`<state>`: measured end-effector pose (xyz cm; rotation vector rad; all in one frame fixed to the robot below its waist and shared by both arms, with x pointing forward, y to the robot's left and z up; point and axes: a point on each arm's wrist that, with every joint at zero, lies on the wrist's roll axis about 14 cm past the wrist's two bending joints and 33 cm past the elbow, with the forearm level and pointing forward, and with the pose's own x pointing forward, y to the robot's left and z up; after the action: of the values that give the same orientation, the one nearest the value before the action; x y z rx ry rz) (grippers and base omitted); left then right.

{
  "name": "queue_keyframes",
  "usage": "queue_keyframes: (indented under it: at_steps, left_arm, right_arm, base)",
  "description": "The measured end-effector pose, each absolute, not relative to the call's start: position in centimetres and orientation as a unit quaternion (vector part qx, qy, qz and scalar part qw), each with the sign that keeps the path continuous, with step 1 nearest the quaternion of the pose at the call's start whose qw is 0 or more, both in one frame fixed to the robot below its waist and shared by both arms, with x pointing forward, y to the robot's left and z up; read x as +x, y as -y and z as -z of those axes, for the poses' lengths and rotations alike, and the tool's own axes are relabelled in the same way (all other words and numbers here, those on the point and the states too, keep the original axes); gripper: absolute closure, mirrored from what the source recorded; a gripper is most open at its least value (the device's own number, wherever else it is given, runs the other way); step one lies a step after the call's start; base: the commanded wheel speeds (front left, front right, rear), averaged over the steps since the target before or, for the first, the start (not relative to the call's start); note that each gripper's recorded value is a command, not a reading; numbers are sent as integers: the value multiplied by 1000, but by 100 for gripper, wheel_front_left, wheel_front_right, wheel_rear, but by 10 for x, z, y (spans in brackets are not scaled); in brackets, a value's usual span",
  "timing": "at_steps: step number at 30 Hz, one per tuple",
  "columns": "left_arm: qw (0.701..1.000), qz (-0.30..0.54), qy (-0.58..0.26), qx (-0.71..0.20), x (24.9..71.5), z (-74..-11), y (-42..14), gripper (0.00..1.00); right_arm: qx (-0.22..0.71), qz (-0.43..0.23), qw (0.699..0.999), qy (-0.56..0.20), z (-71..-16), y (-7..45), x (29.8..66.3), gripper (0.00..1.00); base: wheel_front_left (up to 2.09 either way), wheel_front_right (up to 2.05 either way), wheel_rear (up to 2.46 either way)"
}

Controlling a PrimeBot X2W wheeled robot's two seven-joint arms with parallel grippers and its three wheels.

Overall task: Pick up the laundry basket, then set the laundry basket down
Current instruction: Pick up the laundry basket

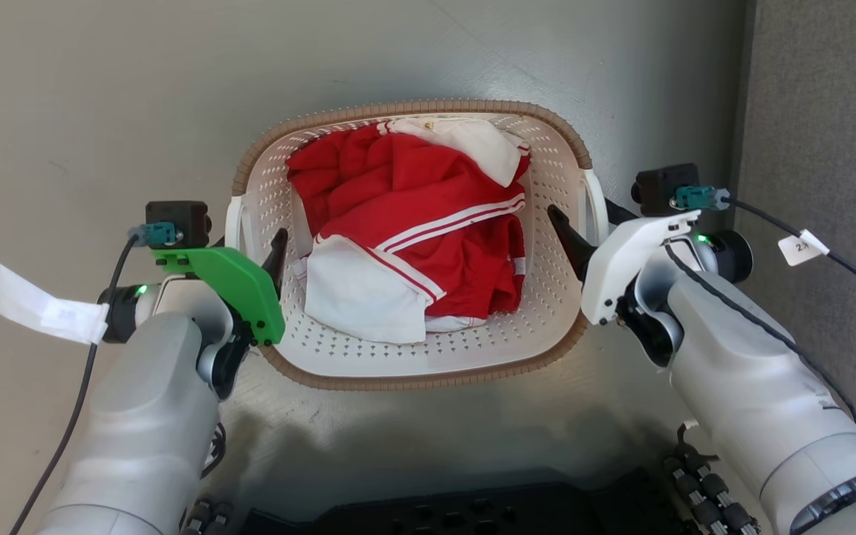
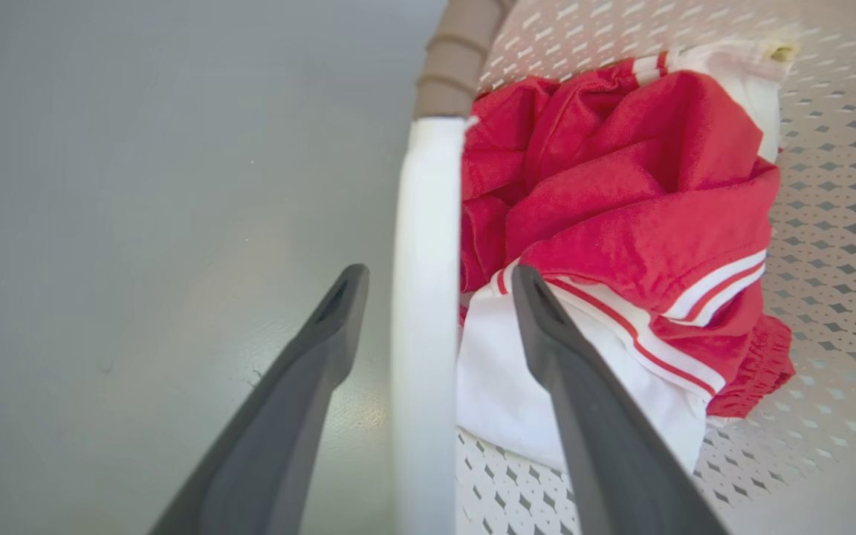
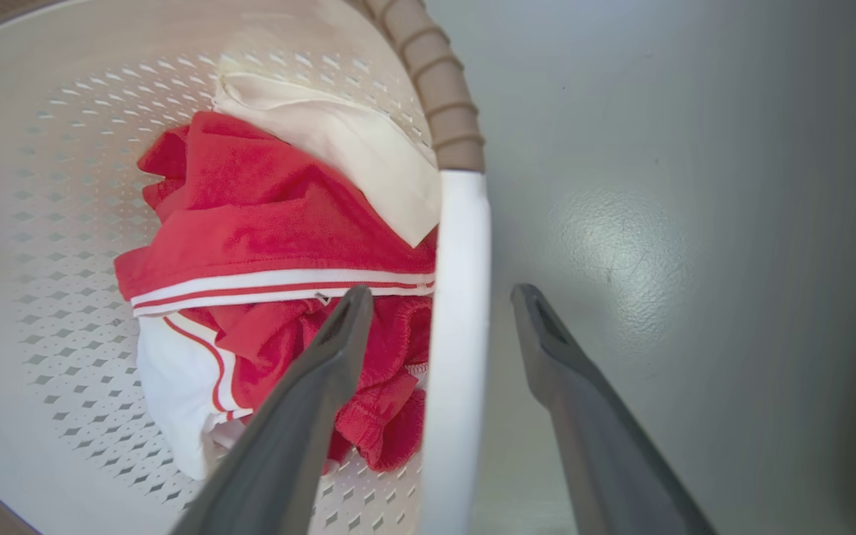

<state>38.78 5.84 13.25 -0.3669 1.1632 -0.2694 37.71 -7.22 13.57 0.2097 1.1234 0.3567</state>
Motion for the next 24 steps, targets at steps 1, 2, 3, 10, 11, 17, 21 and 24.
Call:
queue_keyframes:
  at_steps: [1,2,3,10,11,17,21,24]
  left_arm:
    - [812,126,-543,-174,389,-133,-58,22]
    - [812,126,-542,-175,390,-133,-57,58]
    - [812,127,-542,-176,391,-134,-56,71]
    - [810,131,-543,-180,390,-136,-54,100]
    - [809,132,-543,-181,390,-137,-53,100]
    - [811,140,-539,-180,392,-145,-50,100]
    - [816,145,-531,-179,395,-152,-48,100]
    - [822,145,-519,-183,402,-162,-46,100]
  right_arm:
    - [99,-170,826,-528,-136,71,379,69]
    - [99,-171,827,-526,-136,70,381,83]
    - [99,-172,828,-525,-137,69,382,100]
    - [101,-167,827,-527,-137,73,382,100]
    - [102,-167,827,-527,-138,73,382,100]
    - [103,-166,833,-517,-146,73,385,100]
    - [104,-164,838,-510,-152,74,388,100]
    - [111,-158,845,-500,-161,75,394,100]
  base:
    - [0,0,0]
    - [0,0,0]
    - [0,0,0]
    - [0,0,0]
    - [0,0,0]
    - [0,0,0]
    - [0,0,0]
    - [0,0,0]
